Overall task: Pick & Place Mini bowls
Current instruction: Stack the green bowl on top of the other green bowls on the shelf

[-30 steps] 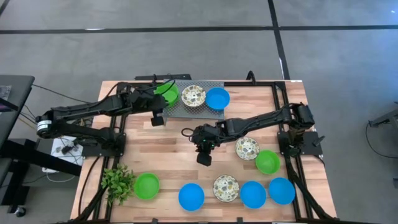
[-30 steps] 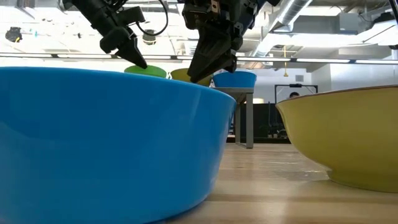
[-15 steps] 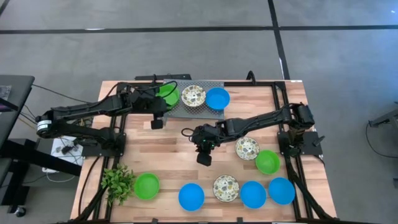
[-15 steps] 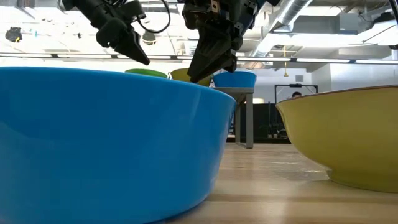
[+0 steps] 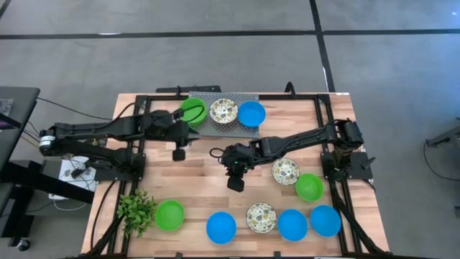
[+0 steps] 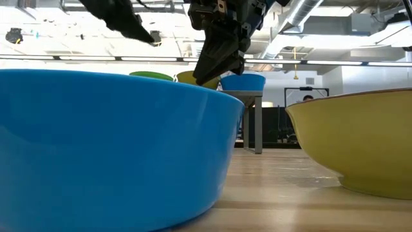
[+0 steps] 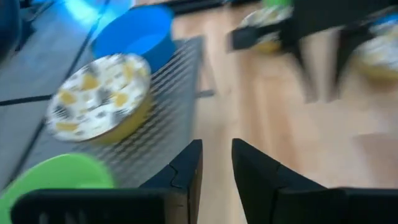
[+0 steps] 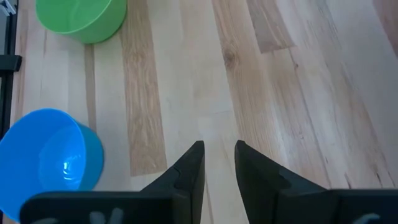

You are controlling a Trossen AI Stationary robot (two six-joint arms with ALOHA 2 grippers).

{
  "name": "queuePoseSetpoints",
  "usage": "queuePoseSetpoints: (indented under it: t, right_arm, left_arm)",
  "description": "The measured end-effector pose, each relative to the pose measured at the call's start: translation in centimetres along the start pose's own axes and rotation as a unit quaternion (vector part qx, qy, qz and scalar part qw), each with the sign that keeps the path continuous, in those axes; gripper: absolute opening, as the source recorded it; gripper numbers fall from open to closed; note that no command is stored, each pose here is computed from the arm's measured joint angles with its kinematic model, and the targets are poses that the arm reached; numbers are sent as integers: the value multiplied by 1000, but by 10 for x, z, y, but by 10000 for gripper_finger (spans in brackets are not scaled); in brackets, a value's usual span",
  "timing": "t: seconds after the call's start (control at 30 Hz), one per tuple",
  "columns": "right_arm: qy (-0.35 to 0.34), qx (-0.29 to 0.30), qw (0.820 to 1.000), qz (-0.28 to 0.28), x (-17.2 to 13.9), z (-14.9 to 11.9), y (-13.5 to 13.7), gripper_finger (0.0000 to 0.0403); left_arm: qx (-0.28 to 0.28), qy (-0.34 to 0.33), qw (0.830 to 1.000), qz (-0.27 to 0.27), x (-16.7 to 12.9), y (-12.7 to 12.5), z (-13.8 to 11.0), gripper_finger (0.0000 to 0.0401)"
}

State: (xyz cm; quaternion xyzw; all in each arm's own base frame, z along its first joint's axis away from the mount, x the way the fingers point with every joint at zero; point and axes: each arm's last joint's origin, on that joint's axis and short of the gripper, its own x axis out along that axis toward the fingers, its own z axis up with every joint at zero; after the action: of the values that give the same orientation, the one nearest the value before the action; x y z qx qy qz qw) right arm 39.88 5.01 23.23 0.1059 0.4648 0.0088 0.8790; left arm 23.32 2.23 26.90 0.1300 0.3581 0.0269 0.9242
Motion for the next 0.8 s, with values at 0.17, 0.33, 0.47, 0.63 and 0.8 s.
queuePoseSetpoints:
  t: [0.17,0.33,0.47,0.63,0.8]
  right_arm:
    - [0,0,1000,1,0,0,0,77]
    - [1,0,1000,3,0,0,1,77]
    - [3,-1,1000,3,0,-1,1,77]
    - [4,-1,1000,3,0,-1,1,82]
    - [5,-1,1000,3,0,-1,1,97]
  left_arm:
    - [-7,-29,998,-51,-20,-27,6,86]
    - [-14,-6,996,-93,-27,-49,3,95]
    - [-20,-2,993,-115,-28,-62,4,116]
    - [-43,-1,990,-134,-32,-73,5,153]
    - [-29,0,986,-161,-38,-88,4,171]
